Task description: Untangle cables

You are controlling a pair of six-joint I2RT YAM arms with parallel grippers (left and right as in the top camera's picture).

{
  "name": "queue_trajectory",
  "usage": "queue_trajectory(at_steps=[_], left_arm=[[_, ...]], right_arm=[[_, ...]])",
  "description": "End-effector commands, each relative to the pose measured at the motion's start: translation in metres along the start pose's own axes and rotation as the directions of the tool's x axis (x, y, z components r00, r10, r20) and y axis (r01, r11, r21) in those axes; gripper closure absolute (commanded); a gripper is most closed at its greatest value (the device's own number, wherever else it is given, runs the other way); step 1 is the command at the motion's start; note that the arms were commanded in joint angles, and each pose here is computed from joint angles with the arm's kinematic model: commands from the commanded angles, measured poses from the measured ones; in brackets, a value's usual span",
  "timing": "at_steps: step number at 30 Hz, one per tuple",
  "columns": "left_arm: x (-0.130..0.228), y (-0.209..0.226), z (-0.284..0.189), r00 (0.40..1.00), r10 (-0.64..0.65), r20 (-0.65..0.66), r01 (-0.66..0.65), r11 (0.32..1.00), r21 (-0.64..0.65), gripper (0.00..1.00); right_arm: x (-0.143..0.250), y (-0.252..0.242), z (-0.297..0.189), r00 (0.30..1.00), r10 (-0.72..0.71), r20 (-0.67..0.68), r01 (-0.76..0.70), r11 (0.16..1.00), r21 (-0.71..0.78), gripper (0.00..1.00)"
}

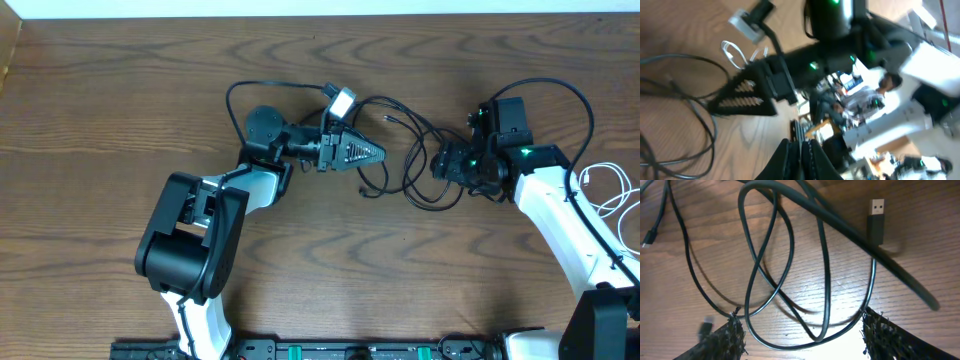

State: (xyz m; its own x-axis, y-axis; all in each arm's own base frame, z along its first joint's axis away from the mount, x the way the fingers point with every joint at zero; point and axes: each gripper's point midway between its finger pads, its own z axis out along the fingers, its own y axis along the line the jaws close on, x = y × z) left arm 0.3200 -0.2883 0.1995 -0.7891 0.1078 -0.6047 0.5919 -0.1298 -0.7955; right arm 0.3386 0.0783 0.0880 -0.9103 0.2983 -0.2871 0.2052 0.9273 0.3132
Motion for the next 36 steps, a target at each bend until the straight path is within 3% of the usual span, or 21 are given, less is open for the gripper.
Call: queue_trajectory(at_steps=[1,8,12,14,18,21,24,27,30,33,36], left_arm=[[-0.019,0.007,-0.003,0.994,0.011,0.109,-0.004,0.998,-0.059,0.92],[-0.040,0.015,-0.008,0.973,-0.054,0.226,0.089,0.985,-0.148,0.92],[-0.046,0.041,-0.024,0.947,-0.053,0.316,0.175,0.912,-0.370,0.92],[-0.035,0.056,-0.040,0.944,-0.045,0.326,0.226,0.808,-0.544,0.92],[-0.007,0.059,-0.092,0.953,0.008,0.303,0.262,0.485,-0.834,0.92],[0.009,0.041,-0.131,0.963,0.061,0.264,0.241,0.251,-0.937,0.92],[0.021,0.024,-0.158,0.963,0.080,0.257,0.249,0.098,-0.963,0.92],[0.031,0.017,-0.168,0.966,0.062,0.250,0.248,0.047,-0.968,0.87],[0.039,0.021,-0.169,0.968,0.030,0.247,0.246,0.034,-0.969,0.83],[0.042,0.027,-0.168,0.964,0.011,0.264,0.264,0.027,-0.964,0.52],[0.044,0.032,-0.168,0.953,0.001,0.302,0.302,0.023,-0.953,0.40]], right_arm=[[0.008,0.004,0.003,1.000,0.007,-0.028,-0.007,1.000,-0.018,0.27],[0.009,0.004,0.003,0.999,0.004,-0.032,-0.004,1.000,-0.016,0.28],[0.010,0.004,0.003,0.999,0.000,-0.038,0.000,1.000,-0.019,0.29],[0.012,0.008,0.003,0.999,-0.024,-0.046,0.023,0.999,-0.039,0.33],[0.015,0.018,0.002,0.997,-0.051,-0.065,0.045,0.994,-0.100,0.36],[0.014,0.020,0.002,0.997,-0.059,-0.057,0.053,0.993,-0.108,0.36],[0.011,0.025,0.003,0.995,-0.087,-0.039,0.082,0.989,-0.120,0.33],[0.005,0.037,0.003,0.993,-0.118,0.001,0.117,0.983,-0.144,0.27],[-0.001,0.052,0.003,0.987,-0.152,0.046,0.158,0.972,-0.172,0.27],[-0.004,0.059,0.004,0.980,-0.182,0.087,0.193,0.970,-0.147,0.27],[-0.007,0.056,0.006,0.972,-0.204,0.118,0.214,0.974,-0.075,0.27]])
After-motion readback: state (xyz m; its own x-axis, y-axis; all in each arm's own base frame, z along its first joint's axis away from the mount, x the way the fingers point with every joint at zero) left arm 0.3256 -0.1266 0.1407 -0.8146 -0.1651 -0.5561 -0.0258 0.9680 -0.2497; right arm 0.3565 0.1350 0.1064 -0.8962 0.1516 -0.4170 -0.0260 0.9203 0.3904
